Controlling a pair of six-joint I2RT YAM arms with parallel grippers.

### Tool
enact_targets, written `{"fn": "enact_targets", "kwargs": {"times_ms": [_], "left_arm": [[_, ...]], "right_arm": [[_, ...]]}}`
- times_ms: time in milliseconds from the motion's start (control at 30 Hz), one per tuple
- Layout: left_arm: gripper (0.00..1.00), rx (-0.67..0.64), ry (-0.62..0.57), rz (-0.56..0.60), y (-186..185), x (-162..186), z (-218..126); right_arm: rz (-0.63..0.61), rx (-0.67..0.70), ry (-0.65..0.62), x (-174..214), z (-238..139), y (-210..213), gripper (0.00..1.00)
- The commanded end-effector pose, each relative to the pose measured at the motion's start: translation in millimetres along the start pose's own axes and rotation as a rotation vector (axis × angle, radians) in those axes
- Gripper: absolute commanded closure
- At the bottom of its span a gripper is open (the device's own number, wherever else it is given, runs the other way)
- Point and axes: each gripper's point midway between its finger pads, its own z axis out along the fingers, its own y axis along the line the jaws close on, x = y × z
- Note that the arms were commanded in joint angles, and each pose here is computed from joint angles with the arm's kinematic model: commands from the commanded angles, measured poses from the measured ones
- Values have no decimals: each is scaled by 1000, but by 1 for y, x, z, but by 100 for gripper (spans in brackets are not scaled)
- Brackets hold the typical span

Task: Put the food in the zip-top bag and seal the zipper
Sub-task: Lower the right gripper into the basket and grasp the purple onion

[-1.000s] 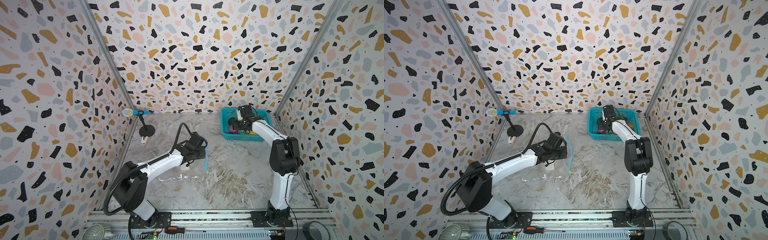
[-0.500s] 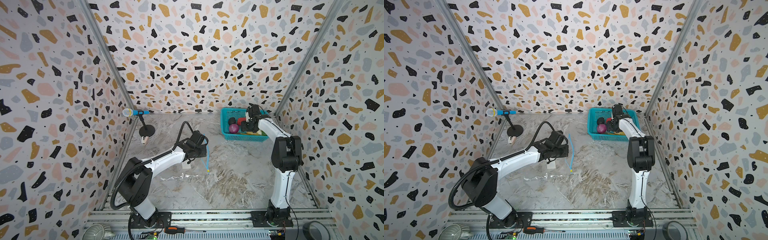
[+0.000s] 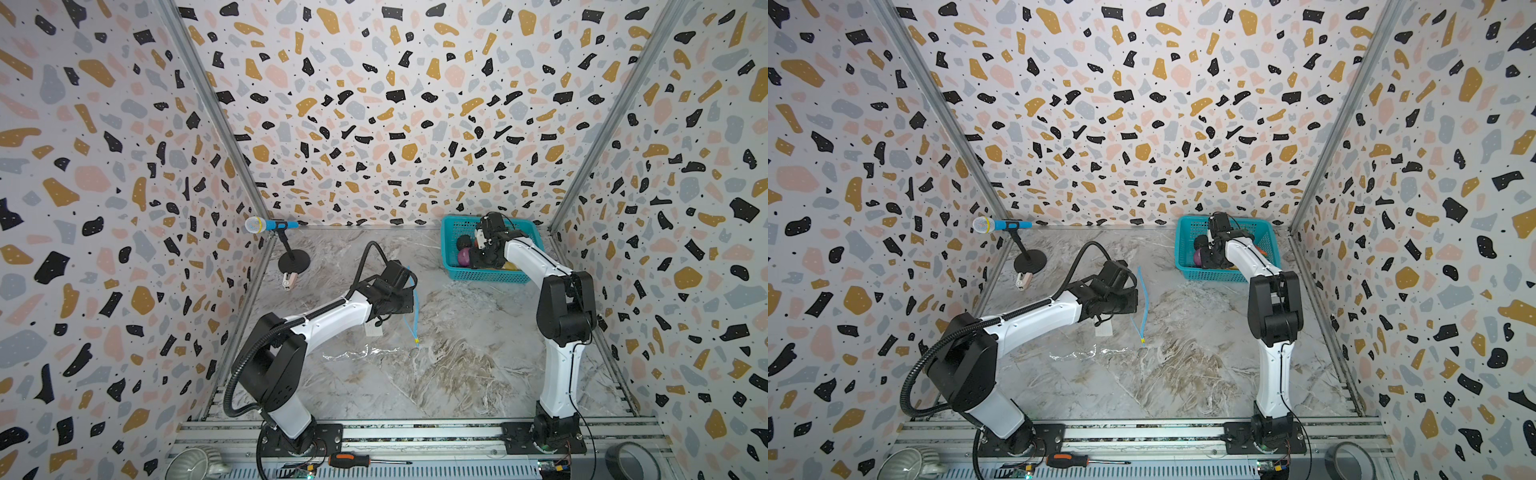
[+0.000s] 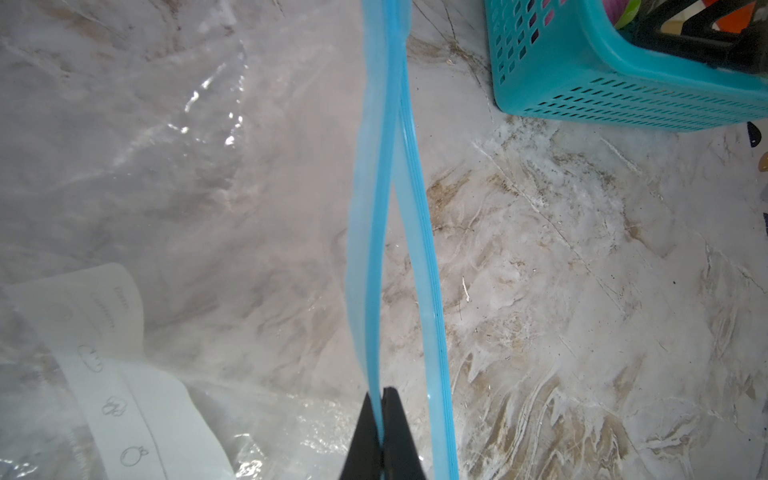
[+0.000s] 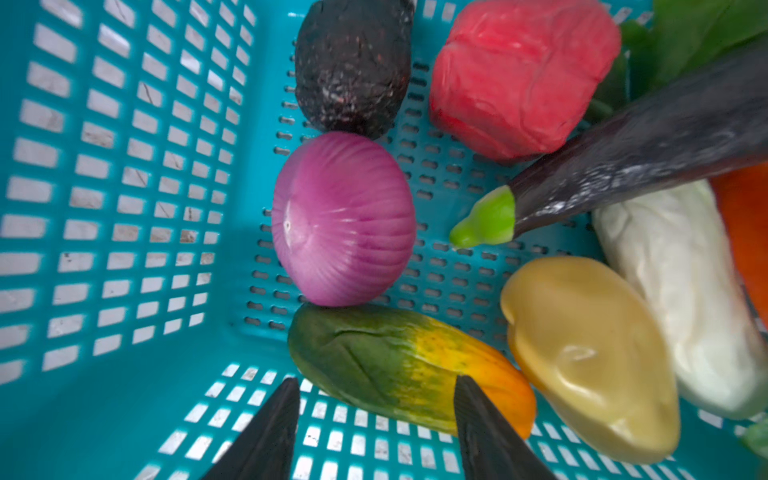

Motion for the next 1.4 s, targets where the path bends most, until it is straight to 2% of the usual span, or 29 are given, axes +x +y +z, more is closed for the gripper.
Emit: {"fn": "enact_targets", "kwargs": {"times_ms": [0,467,667,867,967,1367], "left_arm": [[100,24,-39,7,-7,-15,-7],[100,34,-35,2,-7,-11,-5],[100,47,-16,2,-9,-8,-1],[100,63,-7,2,-13,-7,0],[100,68,-8,2,-14,-8,0],[100,89,-1,9,-20,-9,3]], "right_arm": [[-9,-10,4,9,-22,5,38],[-19,-60,20,36,-38,34,37],[42,-38,22,28,-33,2,37],[201,7,-25,12,-24,-68,37],[241,34,-25,14,-21,-90,37],[249,52,63,56,-21,-97,37]]}}
